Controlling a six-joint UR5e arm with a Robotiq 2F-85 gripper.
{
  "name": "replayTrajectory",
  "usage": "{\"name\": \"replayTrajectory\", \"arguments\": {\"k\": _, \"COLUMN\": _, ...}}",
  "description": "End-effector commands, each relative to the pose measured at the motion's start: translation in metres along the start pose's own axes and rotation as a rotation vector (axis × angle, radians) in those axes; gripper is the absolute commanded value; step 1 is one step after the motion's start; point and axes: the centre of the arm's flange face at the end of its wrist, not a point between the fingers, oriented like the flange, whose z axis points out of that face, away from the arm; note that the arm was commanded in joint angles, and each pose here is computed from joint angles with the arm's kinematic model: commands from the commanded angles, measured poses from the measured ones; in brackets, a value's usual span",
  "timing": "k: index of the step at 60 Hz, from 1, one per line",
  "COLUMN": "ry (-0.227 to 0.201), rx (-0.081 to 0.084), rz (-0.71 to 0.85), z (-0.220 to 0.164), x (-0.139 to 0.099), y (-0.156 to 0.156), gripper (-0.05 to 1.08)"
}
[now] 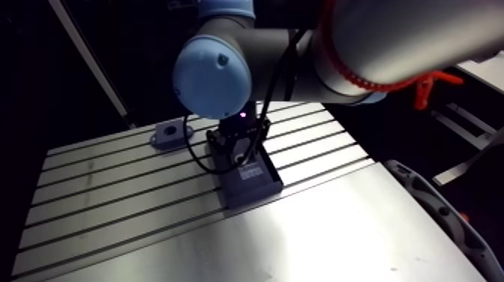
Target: Pick up the bearing and press it into the housing until flush.
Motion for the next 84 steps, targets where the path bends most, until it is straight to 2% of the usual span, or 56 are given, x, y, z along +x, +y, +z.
{"name": "replayTrajectory", "arguments": {"k": 1, "ry": -0.001, "rx": 0.001, "rz": 0.000, "z": 0.0007, "x": -0.0002, "y": 0.0003, "gripper": 0.41}}
{"name": "replayTrajectory", "arguments": {"k": 23, "ry": -0.003, "rx": 0.000, "rz": -0.001, "z": 0.0015, "x": -0.0001, "y": -0.0004, "gripper": 0.41}}
{"name": "replayTrajectory", "arguments": {"k": 50, "ry": -0.004, "rx": 0.002, "rz": 0.000, "z": 0.0027, "x": 0.0012, "y": -0.0001, "gripper": 0.54}}
{"name": "replayTrajectory", "arguments": {"k": 77, "ry": 0.000, "rx": 0.000, "rz": -0.001, "z": 0.0008, "x": 0.0027, "y": 0.0006, "gripper": 0.59}}
{"name": "replayTrajectory", "arguments": {"k": 84, "ry": 0.007, "rx": -0.005, "rz": -0.001, "z": -0.0033, "x": 0.0032, "y": 0.0012, "gripper": 0.61}}
